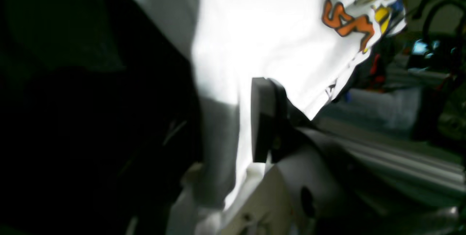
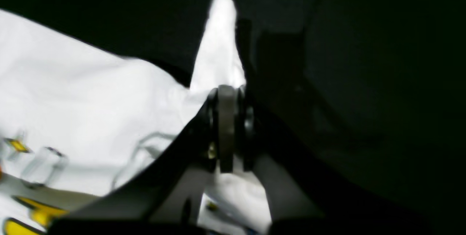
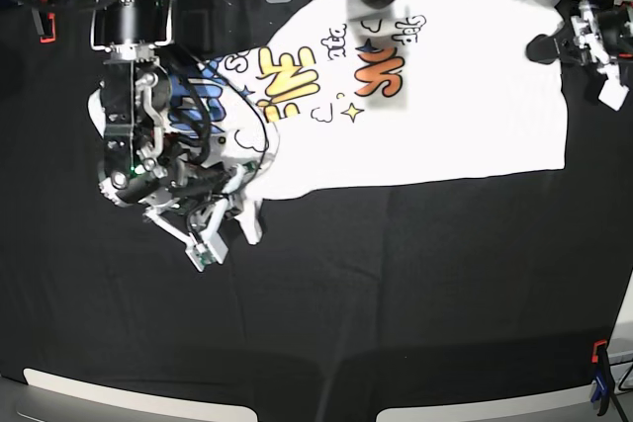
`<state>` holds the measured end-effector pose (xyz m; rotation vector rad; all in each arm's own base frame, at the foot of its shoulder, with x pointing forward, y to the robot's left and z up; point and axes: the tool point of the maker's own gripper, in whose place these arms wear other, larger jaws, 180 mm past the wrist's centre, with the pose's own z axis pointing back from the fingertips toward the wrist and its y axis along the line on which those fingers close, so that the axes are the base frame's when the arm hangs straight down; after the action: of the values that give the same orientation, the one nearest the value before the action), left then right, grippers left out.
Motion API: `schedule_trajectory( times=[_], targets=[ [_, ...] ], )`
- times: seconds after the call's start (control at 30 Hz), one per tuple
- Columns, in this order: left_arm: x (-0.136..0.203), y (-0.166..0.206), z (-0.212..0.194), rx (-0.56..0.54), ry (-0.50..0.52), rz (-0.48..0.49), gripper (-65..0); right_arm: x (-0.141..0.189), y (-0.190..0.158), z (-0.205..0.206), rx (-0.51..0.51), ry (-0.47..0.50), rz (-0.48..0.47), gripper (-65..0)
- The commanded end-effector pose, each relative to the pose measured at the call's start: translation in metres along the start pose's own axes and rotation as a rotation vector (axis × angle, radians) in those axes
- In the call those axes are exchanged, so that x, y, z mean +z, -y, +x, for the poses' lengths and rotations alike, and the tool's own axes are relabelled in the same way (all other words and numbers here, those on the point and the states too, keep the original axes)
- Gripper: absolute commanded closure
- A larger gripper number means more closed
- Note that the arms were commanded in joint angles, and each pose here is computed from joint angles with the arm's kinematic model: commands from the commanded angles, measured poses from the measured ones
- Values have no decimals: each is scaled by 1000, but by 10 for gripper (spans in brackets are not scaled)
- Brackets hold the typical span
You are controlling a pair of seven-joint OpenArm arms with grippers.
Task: Layout the t-shirt on the table in an organized manner, then fold the t-shirt properly
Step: 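Regrasp the shirt corner with the right gripper and pull it taut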
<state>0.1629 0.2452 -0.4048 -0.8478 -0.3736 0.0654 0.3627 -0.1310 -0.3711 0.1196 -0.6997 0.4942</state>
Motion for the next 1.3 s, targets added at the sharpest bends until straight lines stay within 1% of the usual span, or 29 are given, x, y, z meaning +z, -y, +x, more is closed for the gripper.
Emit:
schedule_trajectory(
  times=[0.0, 0.03, 0.17, 0.3, 0.5, 0.6, 0.7, 0.77, 0.9, 1.03, 1.13, 1.2, 1.27],
  targets=[
    [11, 6, 19, -62, 27, 6, -166, 6, 6, 16, 19, 45, -19, 0],
    [13, 10, 30, -92, 48, 7, -166, 7, 7, 14, 21, 41, -24, 0],
    [19, 3, 60, -201, 84, 112, -172, 6, 4, 2, 20, 16, -25, 0],
    [25, -3, 101, -282, 211, 198, -235, 4, -2, -9, 13, 1, -14, 0],
    [33, -6, 145, -393, 306, 298, -237, 4, -5, -16, 9, -9, -7, 0],
    [34, -4, 160, -422, 343, 319, -237, 4, -5, -15, 9, -3, -7, 0],
    [33, -6, 175, -415, 407, 356, -236, 4, -5, -15, 9, -3, -7, 0],
    [28, -8, 179, -398, 432, 380, -236, 4, -5, -15, 9, -2, -7, 0],
    [8, -20, 174, -356, 411, 394, -236, 4, -5, -15, 9, -3, -7, 0],
    [-4, -50, 170, -253, 387, 420, -237, 4, -5, -15, 10, -3, -7, 0],
    [-10, -61, 174, -165, 399, 395, -237, 4, -5, -15, 10, -3, -6, 0],
    [-15, -60, 176, -120, 399, 355, -237, 4, -5, -15, 10, -3, -7, 0],
    [-19, -55, 176, -101, 382, 309, -237, 4, -5, -15, 12, -3, -5, 0]
  ],
)
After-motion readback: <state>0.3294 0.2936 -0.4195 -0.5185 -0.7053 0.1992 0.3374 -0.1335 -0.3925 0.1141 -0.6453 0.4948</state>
